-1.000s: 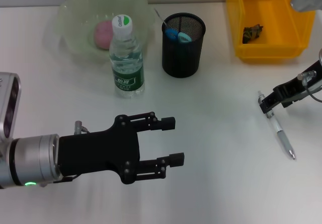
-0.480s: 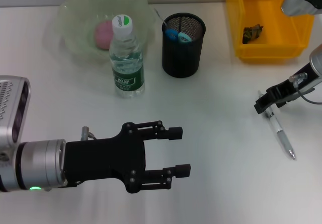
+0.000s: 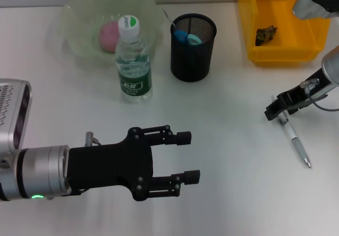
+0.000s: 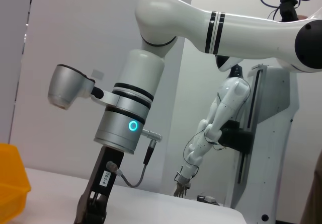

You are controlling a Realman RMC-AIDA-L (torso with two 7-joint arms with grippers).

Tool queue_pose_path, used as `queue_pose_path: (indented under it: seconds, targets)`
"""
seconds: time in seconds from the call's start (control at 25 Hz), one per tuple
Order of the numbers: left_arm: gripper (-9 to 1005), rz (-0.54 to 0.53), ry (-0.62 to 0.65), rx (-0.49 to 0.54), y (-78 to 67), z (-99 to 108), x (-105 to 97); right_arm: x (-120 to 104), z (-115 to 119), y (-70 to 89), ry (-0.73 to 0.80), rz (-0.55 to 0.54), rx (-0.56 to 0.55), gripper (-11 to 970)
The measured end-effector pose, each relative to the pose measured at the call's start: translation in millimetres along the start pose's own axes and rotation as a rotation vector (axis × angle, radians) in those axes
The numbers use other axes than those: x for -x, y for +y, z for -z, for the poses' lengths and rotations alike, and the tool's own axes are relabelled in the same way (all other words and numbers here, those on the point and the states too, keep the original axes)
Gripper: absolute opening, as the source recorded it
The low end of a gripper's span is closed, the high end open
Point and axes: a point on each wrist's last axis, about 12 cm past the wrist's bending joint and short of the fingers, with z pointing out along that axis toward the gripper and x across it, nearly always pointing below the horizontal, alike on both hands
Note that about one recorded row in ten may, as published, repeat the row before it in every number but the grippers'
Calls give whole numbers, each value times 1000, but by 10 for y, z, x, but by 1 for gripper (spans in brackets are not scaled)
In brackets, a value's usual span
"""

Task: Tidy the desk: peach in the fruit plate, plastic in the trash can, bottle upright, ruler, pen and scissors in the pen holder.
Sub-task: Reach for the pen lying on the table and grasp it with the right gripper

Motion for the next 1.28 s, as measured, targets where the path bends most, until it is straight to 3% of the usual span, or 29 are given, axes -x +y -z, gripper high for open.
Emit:
queue_pose_path:
  seconds: [1.28]
  targets:
    - [698, -12, 11, 31, 25, 15, -20, 24, -41, -3, -21, -49, -29, 576]
